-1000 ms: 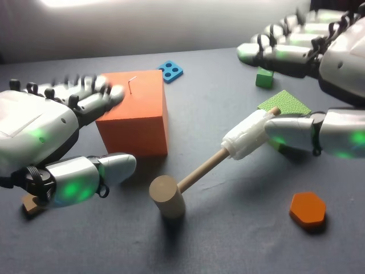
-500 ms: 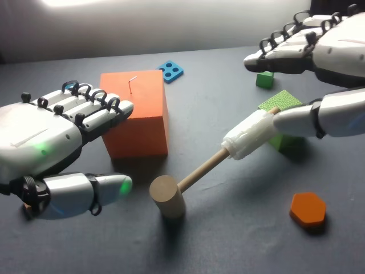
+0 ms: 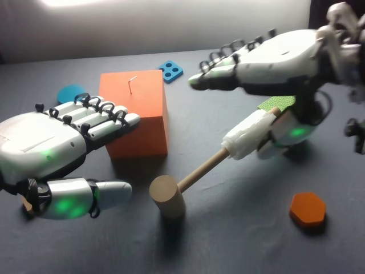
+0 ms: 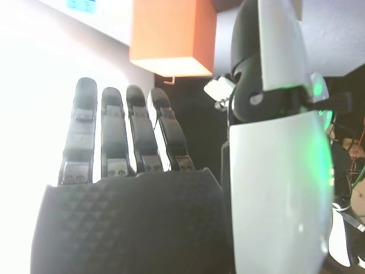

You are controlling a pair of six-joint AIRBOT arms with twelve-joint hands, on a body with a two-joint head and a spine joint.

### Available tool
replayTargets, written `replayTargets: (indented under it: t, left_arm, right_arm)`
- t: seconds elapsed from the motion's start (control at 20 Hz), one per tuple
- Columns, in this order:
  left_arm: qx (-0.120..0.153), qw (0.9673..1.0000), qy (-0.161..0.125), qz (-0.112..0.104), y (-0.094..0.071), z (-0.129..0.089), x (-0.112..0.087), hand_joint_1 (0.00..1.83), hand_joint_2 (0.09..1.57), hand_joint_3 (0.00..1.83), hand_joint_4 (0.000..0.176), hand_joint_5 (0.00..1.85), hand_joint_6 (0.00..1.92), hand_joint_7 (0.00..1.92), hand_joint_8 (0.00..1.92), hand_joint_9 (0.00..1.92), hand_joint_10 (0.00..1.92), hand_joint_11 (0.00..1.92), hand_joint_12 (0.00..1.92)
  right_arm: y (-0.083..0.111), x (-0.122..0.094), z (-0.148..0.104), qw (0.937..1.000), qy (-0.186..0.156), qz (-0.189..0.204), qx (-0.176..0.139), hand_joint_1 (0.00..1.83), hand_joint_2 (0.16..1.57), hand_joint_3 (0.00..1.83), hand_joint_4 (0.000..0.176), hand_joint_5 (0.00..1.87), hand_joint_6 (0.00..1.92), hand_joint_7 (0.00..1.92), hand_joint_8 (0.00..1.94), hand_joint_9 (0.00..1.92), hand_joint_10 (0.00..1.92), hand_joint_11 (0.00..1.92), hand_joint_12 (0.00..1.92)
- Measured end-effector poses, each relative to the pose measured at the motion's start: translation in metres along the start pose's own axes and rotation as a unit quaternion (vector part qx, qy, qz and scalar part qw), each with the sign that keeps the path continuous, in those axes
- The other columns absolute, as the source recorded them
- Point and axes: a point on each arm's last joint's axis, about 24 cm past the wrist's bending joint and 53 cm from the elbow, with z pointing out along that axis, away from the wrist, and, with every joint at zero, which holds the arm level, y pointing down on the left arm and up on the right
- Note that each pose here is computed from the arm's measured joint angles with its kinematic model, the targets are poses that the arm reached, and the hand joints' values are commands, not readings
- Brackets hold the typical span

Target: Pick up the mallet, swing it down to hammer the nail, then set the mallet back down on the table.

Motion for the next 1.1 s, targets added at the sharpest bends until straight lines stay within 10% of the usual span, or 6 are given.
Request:
replayTargets:
  t: [0.35, 0.6, 1.1]
  left_arm:
    - [-0.004, 0.9999, -0.003, 0.014, 0.012, 0.008, -0.002, 0.0, 1.29, 0.0, 0.0, 0.0, 0.0, 0.0, 0.0, 0.0, 0.0, 0.0, 0.0]
    - [-0.008, 0.9998, -0.011, 0.017, 0.02, 0.011, -0.006, 0.0, 1.3, 0.01, 0.0, 0.0, 0.0, 0.0, 0.0, 0.0, 0.0, 0.0, 0.0]
    - [-0.011, 0.9998, -0.016, 0.01, 0.026, 0.019, -0.004, 0.0, 1.3, 0.0, 0.0, 0.0, 0.0, 0.0, 0.0, 0.0, 0.0, 0.0, 0.0]
  right_arm:
    - [-0.029, 0.022, 0.027, 0.999, 0.023, -0.023, 0.03, 1.37, 0.97, 0.01, 0.0, 0.05, 0.0, 0.05, 0.0, 0.09, 0.01, 0.0, 0.67]
    - [-0.062, 0.03, 0.043, 0.9974, 0.033, -0.022, 0.06, 1.37, 0.95, 0.0, 0.0, 0.07, 0.01, 0.06, 0.0, 0.07, 0.0, 0.0, 0.6]
    - [-0.061, 0.057, 0.079, 0.9963, 0.046, -0.056, 0.046, 1.32, 0.96, 0.0, 0.0, 0.03, 0.0, 0.03, 0.0, 0.04, 0.0, 0.0, 0.47]
